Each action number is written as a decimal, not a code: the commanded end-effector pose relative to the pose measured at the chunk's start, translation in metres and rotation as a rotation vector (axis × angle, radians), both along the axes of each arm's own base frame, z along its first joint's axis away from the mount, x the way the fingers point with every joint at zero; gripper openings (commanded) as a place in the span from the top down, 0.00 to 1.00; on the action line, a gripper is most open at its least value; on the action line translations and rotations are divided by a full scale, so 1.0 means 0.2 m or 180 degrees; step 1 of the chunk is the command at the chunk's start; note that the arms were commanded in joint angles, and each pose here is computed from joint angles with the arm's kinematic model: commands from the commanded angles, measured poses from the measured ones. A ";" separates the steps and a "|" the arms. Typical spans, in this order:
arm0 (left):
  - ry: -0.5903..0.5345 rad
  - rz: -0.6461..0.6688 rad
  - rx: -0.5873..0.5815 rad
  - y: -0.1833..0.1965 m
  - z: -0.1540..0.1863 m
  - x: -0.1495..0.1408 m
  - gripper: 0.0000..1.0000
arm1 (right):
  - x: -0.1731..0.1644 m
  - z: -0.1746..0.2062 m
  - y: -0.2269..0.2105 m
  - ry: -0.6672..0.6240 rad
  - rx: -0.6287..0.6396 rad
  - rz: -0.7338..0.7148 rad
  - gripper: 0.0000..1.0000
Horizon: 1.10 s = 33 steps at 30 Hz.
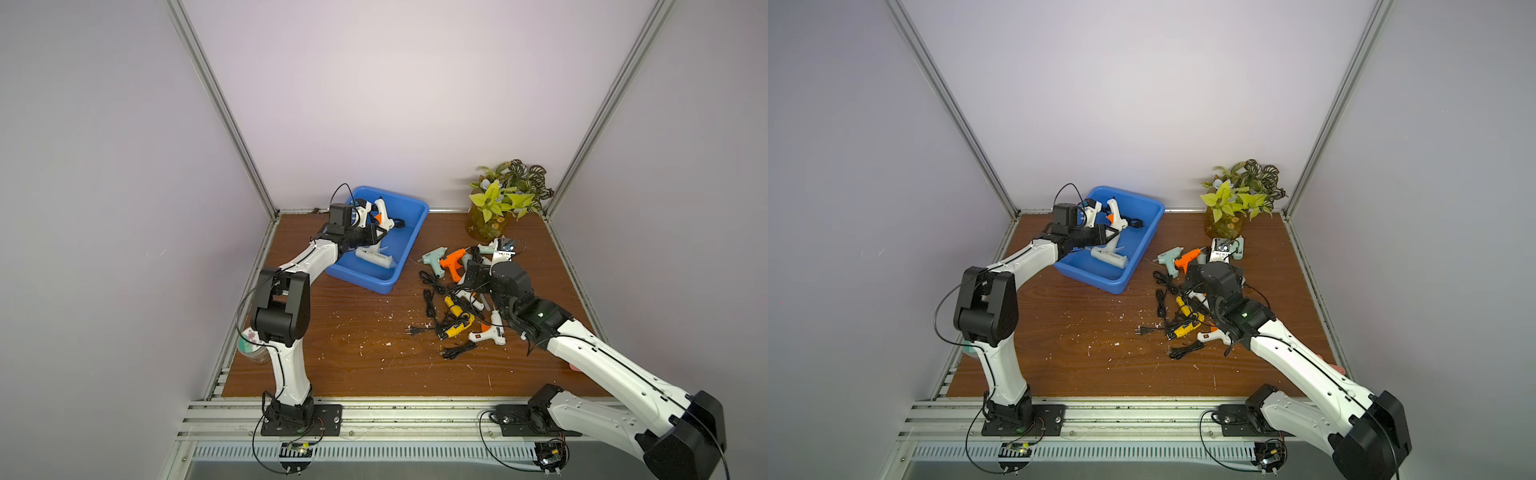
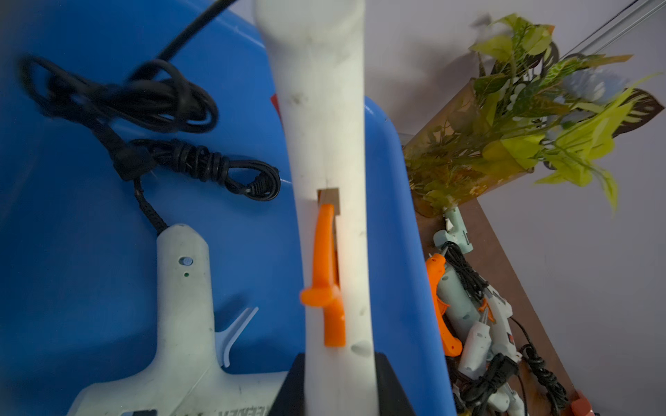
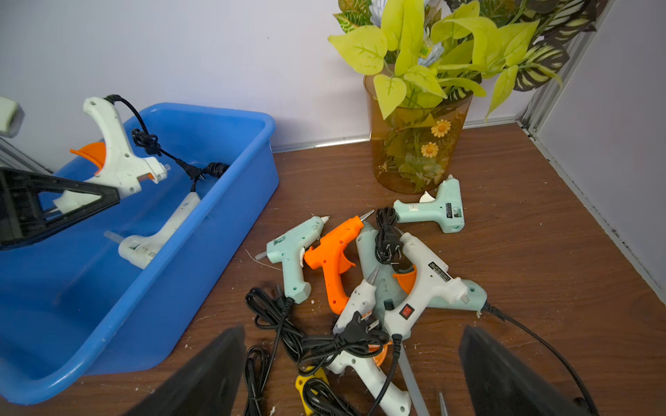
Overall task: Put the hot melt glue gun into the storage box
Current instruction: Place the hot melt adhesive gun in the storage box.
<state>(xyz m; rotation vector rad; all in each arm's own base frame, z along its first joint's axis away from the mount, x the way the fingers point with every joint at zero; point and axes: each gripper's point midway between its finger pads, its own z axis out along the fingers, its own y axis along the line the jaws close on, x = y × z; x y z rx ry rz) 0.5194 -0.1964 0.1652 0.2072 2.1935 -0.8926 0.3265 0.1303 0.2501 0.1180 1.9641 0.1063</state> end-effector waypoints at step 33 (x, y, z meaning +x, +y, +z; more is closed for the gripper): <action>0.0003 0.0857 0.0889 0.31 0.06 -0.04 0.00 | -0.10 -0.44 -0.35 0.0931 0.0818 -0.0501 0.13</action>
